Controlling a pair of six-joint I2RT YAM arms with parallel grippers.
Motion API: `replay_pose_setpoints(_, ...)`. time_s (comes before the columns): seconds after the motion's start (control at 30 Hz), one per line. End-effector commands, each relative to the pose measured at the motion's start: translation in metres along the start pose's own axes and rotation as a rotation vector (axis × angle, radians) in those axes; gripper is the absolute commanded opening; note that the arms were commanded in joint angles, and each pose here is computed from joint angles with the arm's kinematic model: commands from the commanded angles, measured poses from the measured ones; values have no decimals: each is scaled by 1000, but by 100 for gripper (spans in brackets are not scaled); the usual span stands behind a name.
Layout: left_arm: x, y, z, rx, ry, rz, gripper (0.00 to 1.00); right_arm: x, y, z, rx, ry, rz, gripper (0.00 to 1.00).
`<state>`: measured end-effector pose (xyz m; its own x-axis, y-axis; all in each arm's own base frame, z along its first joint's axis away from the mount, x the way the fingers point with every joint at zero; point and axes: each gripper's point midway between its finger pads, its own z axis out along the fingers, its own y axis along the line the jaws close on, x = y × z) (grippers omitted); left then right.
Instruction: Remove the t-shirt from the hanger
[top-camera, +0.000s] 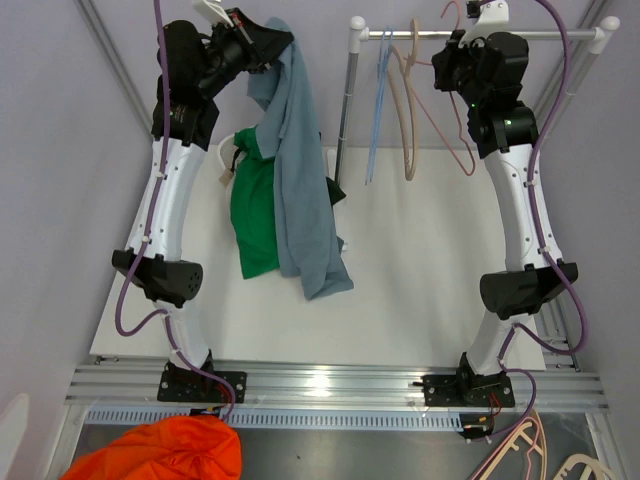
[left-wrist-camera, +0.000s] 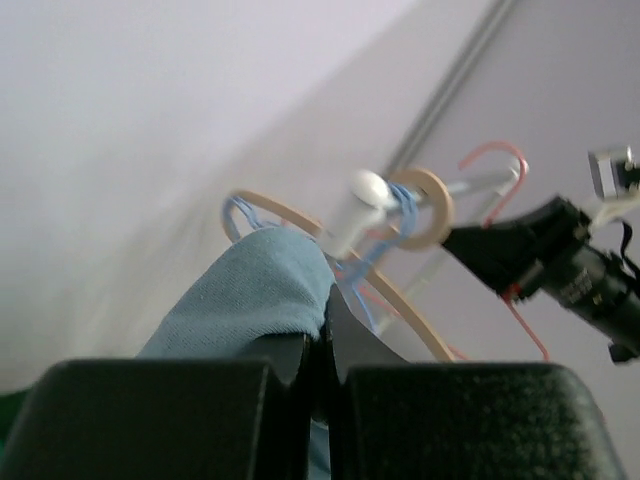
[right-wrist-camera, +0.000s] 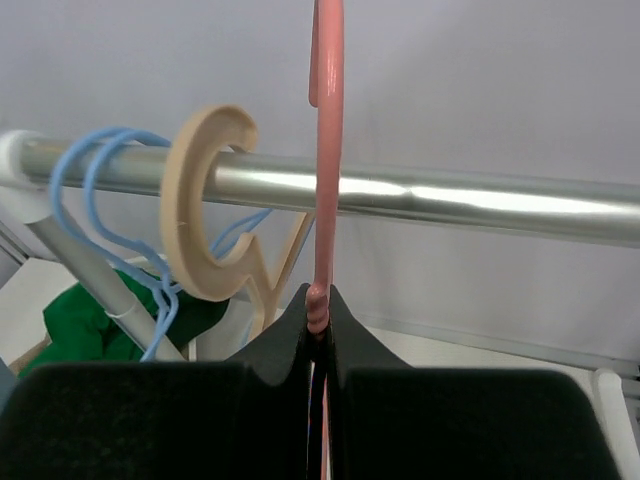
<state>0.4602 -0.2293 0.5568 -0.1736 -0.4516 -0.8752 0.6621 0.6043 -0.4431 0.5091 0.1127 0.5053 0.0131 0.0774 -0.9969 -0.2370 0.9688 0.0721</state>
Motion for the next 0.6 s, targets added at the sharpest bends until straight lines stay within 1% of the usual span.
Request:
replay_pose_setpoints(0.0,-110,-42,-26,143,-371,153,1,-12,-2,10,-1,-52,-8,0)
replay_pose_setpoints(0.1,-138,-28,-31,93,-501,224,1,-3,-2,20,-3,-47,-7,0)
replay_pose_setpoints(0.13,-154,-27,-36,79,-578,251,1,-3,-2,22,-4,-48,-9,0)
replay_pose_setpoints(0.17,-169,-34,-44,80,-635,301,1,-1,-2,25,-3,-47,-11,0)
replay_pose_setpoints(0.23,-182,-17,-44,38,-705,332,1,5,-2,29,-7,-39,-10,0)
replay_pose_setpoints(0.27,-189,-21,-49,63,-729,342,1,7,-2,30,-9,-34,-10,0)
replay_pose_setpoints(0.33,-187,-2,-46,52,-715,323,1,13,0,34,-17,-20,-10,0)
replay_pose_setpoints(0.37,-178,7,-39,47,-681,314,1,16,1,35,-21,-14,-11,0)
replay_pose_setpoints(0.43,-146,43,-19,2,-587,259,1,22,2,36,-22,-3,-9,0)
replay_pose_setpoints(0.47,-136,52,-15,-7,-562,241,1,24,2,37,-22,-1,-7,0)
replay_pose_setpoints(0.53,-95,99,1,-91,-475,172,1,30,3,39,-23,8,-5,0)
replay_pose_setpoints(0.57,-88,111,1,-125,-467,156,1,33,2,40,-23,17,-5,0)
